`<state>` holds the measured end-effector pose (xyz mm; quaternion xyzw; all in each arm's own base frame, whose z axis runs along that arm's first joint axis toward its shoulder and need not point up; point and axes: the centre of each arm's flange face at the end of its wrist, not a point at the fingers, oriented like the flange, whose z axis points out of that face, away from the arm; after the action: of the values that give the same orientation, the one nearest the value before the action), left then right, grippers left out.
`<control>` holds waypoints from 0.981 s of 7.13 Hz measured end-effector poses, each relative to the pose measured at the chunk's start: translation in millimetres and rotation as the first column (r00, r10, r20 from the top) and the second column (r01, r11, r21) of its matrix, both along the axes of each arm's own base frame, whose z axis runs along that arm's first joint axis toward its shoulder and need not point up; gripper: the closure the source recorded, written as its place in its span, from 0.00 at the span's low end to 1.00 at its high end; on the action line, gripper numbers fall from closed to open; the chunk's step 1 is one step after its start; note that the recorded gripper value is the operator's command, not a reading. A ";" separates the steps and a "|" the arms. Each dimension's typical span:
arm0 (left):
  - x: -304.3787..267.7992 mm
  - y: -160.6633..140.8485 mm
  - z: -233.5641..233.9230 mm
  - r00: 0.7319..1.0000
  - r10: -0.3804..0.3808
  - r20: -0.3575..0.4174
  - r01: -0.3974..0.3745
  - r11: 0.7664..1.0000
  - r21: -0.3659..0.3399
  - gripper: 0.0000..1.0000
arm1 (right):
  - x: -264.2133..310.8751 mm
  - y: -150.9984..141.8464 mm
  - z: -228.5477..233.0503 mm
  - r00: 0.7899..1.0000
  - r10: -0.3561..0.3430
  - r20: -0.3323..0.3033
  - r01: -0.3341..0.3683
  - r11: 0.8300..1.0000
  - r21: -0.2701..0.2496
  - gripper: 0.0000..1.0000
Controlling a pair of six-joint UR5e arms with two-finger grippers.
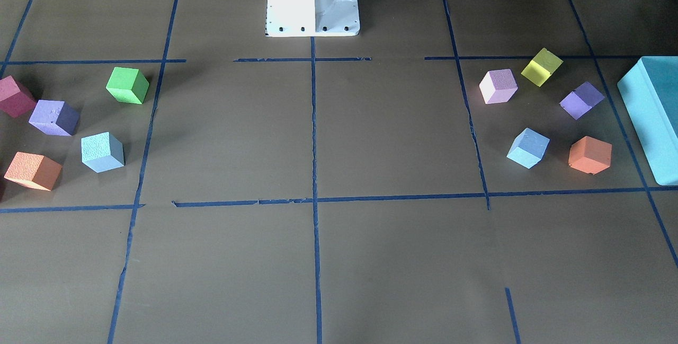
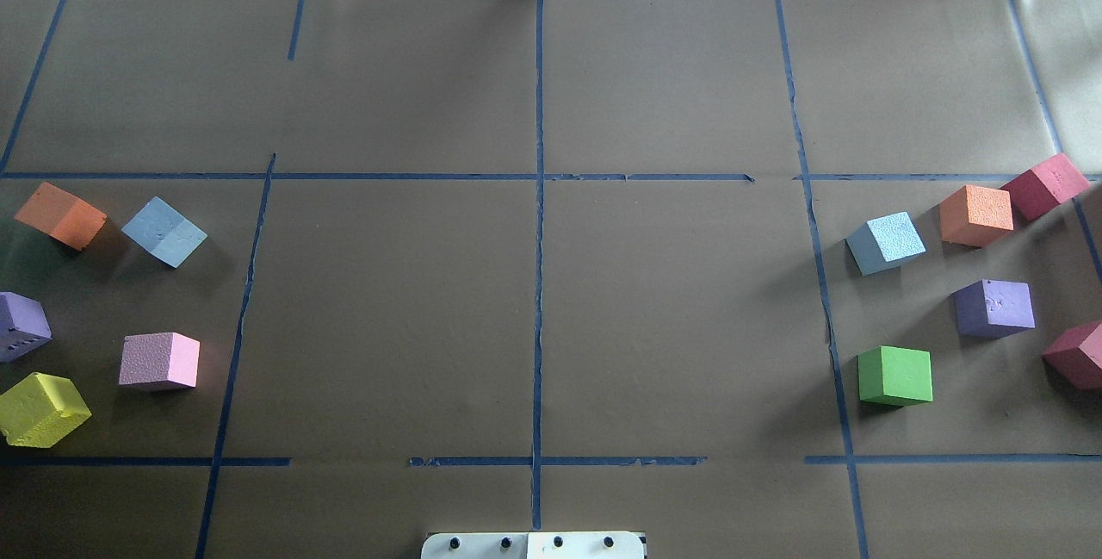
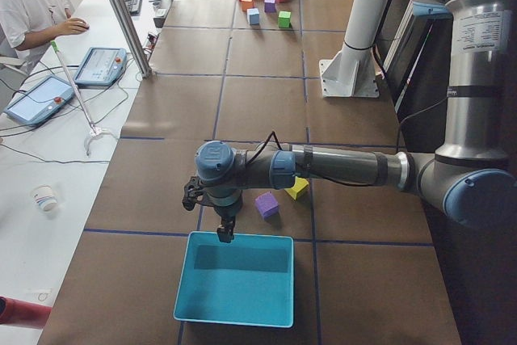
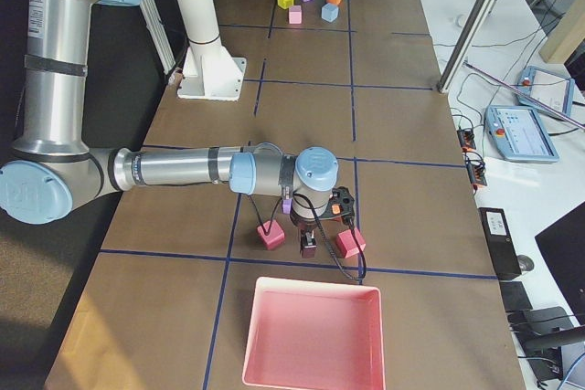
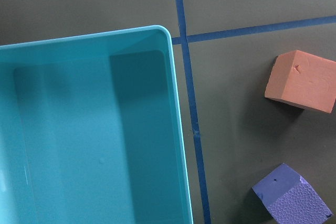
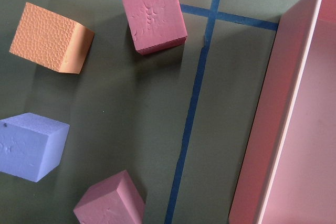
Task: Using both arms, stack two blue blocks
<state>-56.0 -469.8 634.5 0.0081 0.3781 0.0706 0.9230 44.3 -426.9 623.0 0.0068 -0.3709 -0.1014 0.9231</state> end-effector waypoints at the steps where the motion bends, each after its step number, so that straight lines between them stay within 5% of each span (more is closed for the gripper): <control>1: 0.2 -0.2 -1.8 1.000 0.000 0.000 0.000 1.000 0.003 0.00 | -0.1 -0.7 -1.0 1.000 0.000 0.000 0.000 1.000 0.002 0.00; 4: 0.6 -0.5 -6.2 1.000 0.002 0.001 -0.002 1.000 0.012 0.00 | -25.0 -36.3 -43.5 0.998 -0.014 0.061 0.009 0.996 0.087 0.00; 7: 0.7 -0.6 -6.5 1.000 0.002 0.001 -0.002 1.000 0.012 0.00 | -158.5 -73.6 -118.2 0.995 0.056 0.080 -0.066 0.989 0.130 0.00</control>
<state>-55.3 -470.4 627.9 0.0134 0.3774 0.0736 0.9230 -114.2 -500.5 504.8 0.0831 -0.3978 -0.0971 0.9085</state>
